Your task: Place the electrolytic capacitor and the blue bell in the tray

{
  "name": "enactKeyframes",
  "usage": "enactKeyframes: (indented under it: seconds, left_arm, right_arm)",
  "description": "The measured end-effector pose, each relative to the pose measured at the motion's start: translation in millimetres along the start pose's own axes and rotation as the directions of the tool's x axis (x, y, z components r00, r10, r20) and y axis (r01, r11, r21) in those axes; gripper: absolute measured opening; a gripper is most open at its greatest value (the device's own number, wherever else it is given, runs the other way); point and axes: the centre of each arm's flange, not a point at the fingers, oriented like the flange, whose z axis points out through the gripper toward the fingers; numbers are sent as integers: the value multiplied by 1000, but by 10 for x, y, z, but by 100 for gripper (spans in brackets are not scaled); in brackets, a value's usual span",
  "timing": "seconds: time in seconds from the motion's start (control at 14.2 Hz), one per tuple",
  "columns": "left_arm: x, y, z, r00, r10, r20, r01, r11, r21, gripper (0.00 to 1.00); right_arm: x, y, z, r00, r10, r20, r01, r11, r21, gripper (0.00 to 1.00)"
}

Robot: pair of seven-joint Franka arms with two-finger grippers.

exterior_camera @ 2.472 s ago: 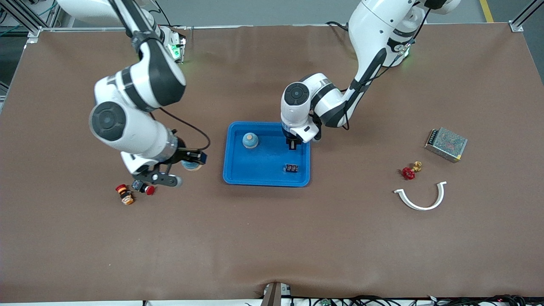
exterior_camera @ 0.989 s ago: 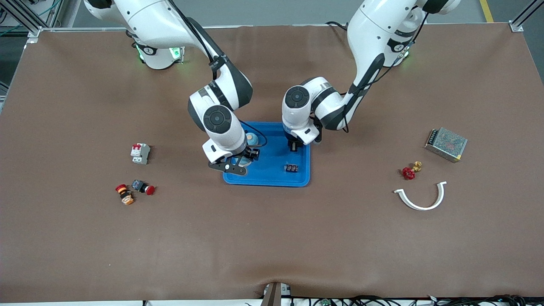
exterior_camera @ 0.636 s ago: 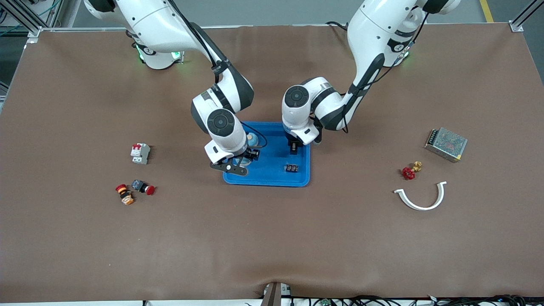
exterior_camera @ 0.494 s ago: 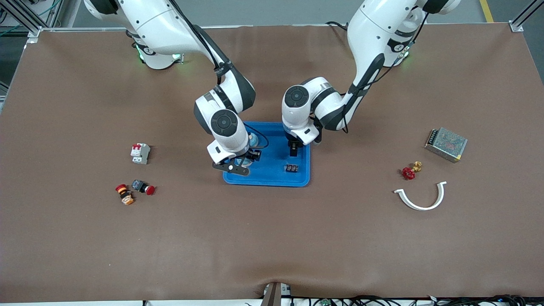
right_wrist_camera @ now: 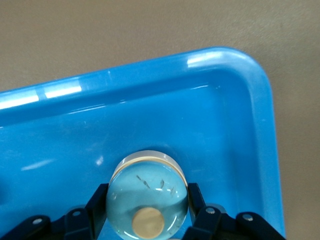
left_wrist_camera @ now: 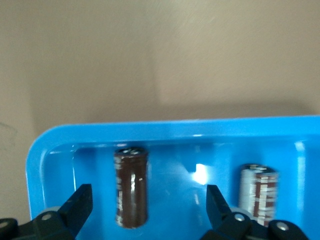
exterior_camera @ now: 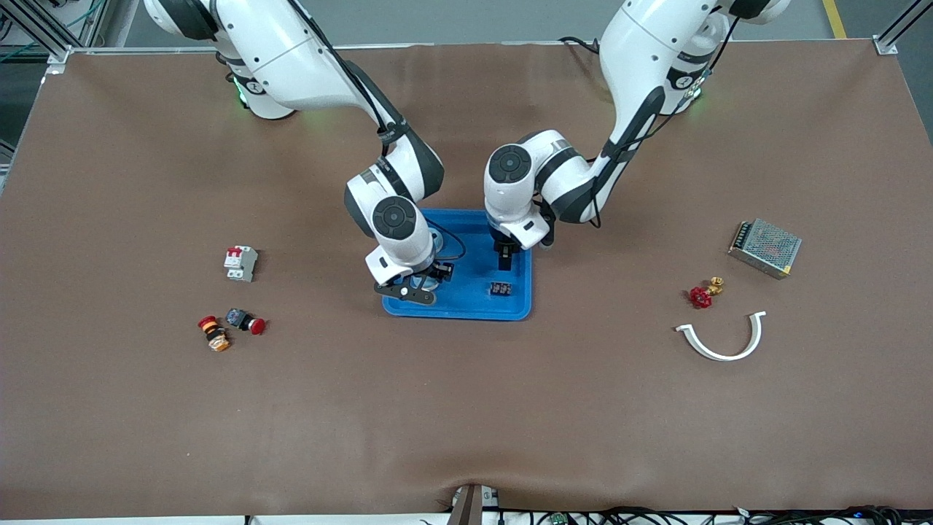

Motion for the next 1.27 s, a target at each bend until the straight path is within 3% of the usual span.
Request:
enactKeyframes:
  seconds: [0.21,0.64,0.92,1.06,1.27]
  left_arm:
    - [125,146,-312,1000,2,2,-2,1000,-20,100]
    - [498,623,-704,1000,23,15,-23,999,28,100]
    - [865,944,-833,998,67,21,-68,998,17,100]
    - [1091,1062,-814,993,118,20,-118,993,19,100]
    - [1454,1244,-778,981,191,20,-192,981,20,100]
  right_arm:
    - [-16,-17,19,1000,-3,-3,3,1000,2,68]
    - [-9,-14,17,1000,-2,-4,2,1000,2,70]
    - [6,-25,-29,1000,-14,-18,14,1000,-2,100]
    - [-2,-47,-180,1000,-18,-9,18,1000,-11,100]
    - [-75,-52,-829,999,-25,24,26,999,-40,100]
